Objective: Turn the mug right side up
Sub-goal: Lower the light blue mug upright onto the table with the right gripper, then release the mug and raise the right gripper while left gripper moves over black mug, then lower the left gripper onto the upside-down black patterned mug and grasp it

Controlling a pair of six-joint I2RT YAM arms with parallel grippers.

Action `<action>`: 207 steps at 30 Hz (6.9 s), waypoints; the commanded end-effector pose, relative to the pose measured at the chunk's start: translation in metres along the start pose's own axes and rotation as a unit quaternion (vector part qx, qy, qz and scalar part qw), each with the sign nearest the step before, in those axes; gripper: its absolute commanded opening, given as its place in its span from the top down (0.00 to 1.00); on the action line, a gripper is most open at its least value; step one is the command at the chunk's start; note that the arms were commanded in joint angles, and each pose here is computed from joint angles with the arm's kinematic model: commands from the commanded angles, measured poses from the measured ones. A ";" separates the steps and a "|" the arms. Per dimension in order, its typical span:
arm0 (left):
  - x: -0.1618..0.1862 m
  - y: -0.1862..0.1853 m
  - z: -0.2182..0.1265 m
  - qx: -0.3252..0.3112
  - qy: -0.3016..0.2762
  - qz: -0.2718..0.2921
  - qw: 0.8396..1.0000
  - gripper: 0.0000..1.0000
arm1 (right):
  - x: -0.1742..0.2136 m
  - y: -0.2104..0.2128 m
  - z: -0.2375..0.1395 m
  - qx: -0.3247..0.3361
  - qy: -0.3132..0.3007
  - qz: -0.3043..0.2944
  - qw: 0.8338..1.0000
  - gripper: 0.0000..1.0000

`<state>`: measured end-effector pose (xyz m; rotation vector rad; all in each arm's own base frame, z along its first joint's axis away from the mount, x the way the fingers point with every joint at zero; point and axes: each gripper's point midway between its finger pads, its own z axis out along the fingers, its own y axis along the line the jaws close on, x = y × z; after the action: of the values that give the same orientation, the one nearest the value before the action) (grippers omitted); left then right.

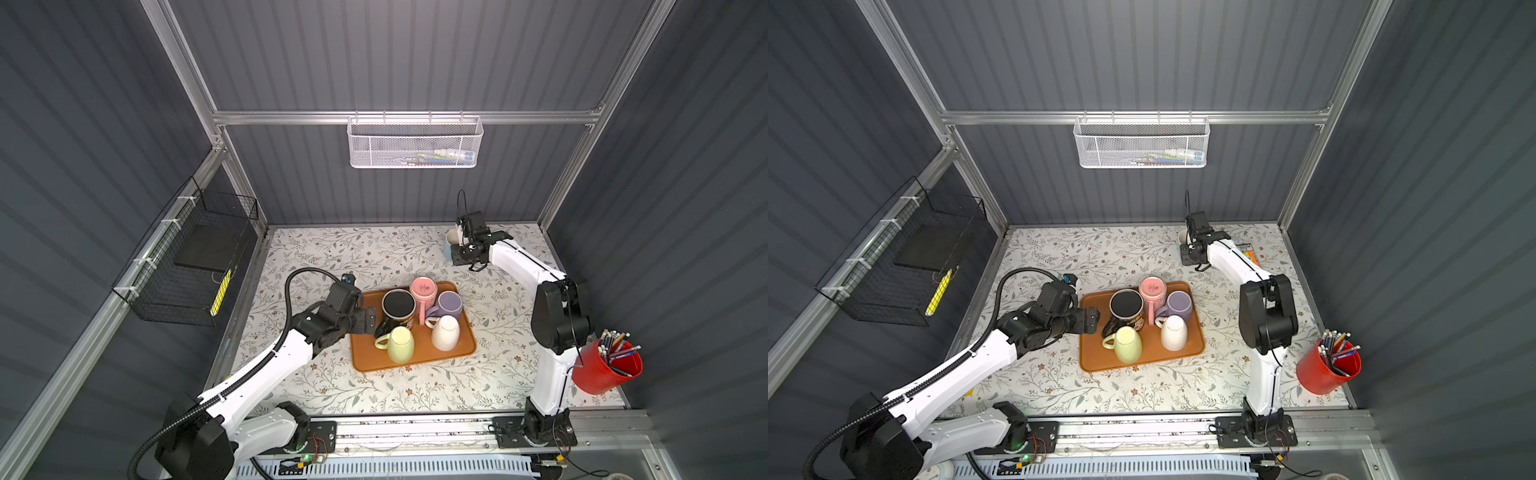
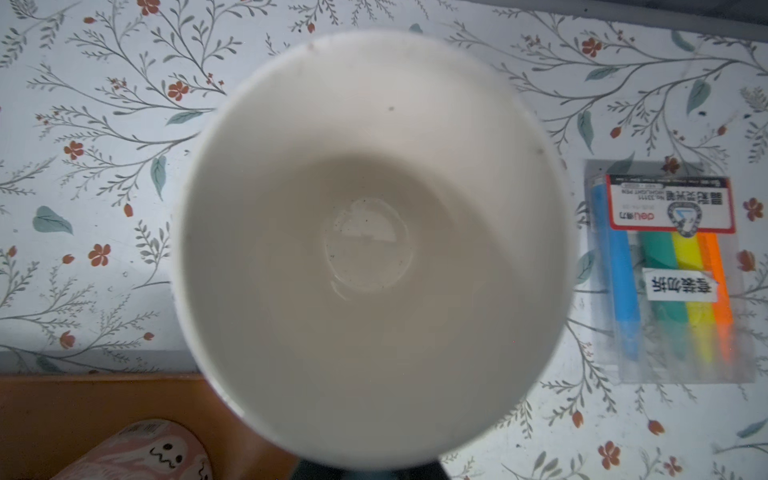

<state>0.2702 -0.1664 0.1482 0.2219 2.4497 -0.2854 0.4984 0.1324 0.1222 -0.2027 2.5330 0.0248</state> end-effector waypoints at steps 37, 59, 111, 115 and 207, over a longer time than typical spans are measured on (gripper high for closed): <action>-0.003 -0.002 0.008 -0.002 0.007 -0.016 1.000 0.02 | 0.010 -0.018 0.029 0.000 -0.004 0.005 1.000 0.88; -0.009 -0.017 -0.020 0.030 0.050 0.055 0.997 0.11 | 0.018 -0.018 -0.008 -0.014 -0.021 0.028 0.999 0.45; 0.020 -0.061 0.048 0.023 0.164 0.121 0.979 0.43 | 0.073 0.040 -0.148 -0.173 -0.192 0.092 0.962 0.35; 0.022 -0.061 0.054 0.016 0.169 0.125 0.978 0.48 | 0.074 0.042 -0.145 -0.176 -0.189 0.092 0.962 0.35; 0.025 -0.034 0.070 -0.073 0.163 0.135 0.975 1.00 | 0.076 0.048 -0.146 -0.188 -0.184 0.088 0.961 0.36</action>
<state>0.2844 -0.2146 0.0702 0.5897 2.7349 0.0834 0.3509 0.1566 0.1945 -0.1006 2.1520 0.5412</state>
